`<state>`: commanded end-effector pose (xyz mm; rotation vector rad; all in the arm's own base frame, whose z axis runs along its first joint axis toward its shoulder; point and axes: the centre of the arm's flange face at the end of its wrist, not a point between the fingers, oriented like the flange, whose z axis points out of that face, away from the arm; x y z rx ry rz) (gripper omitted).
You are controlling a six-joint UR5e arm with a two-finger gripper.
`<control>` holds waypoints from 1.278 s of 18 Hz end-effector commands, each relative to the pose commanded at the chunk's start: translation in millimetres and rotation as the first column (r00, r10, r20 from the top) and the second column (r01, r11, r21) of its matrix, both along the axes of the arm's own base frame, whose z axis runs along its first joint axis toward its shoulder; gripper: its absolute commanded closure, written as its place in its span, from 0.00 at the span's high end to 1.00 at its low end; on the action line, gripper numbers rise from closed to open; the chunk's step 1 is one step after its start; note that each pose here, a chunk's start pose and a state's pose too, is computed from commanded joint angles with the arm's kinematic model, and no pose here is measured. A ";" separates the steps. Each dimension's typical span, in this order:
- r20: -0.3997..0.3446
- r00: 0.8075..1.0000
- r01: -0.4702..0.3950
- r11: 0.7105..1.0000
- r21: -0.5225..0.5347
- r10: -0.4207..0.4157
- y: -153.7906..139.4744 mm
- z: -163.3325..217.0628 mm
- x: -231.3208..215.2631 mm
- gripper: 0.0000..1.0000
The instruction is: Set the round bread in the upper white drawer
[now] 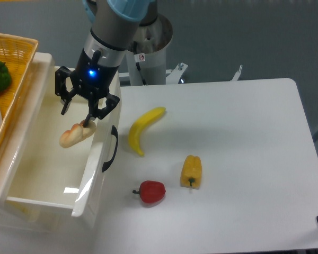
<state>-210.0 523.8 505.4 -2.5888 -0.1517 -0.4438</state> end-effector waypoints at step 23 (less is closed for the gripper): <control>-0.116 0.990 -0.076 0.997 0.002 0.076 -34.6 2.7 -79.1 1.00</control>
